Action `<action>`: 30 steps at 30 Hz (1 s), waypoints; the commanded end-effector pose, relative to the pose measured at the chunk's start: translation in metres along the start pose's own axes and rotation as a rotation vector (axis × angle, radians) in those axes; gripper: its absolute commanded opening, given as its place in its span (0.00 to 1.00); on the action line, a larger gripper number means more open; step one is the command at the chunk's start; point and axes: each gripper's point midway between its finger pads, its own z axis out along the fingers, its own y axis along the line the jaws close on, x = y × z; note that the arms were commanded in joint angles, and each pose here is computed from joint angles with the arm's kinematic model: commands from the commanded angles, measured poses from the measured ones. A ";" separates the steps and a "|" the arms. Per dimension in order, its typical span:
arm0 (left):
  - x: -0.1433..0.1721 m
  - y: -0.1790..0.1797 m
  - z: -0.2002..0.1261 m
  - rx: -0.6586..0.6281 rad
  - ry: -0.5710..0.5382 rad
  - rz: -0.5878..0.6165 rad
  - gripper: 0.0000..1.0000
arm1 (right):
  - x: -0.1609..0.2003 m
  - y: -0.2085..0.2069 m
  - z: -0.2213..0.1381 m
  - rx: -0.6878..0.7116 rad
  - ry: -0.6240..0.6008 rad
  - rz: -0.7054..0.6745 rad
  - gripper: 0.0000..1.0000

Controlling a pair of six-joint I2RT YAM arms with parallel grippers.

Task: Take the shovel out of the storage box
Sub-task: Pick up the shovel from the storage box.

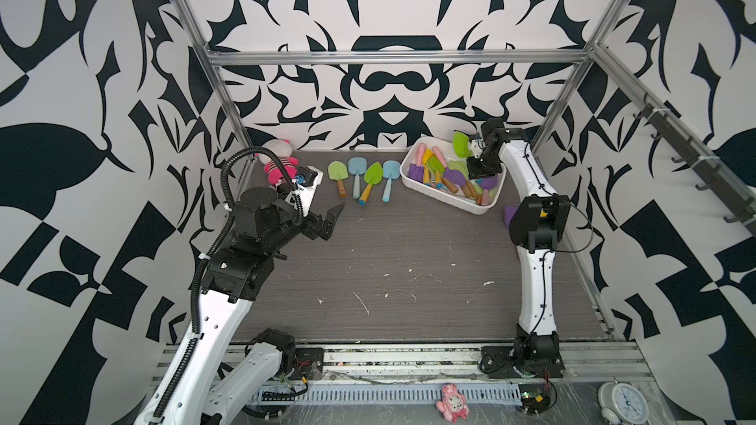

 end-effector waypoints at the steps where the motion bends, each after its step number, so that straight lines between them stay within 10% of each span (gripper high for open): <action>1: 0.002 0.000 -0.003 -0.007 -0.007 -0.004 1.00 | -0.026 0.009 -0.049 -0.024 -0.136 0.007 0.00; 30: -0.005 -0.003 0.007 0.029 -0.033 -0.011 0.99 | 0.009 0.052 -0.115 -0.246 -0.316 0.142 0.00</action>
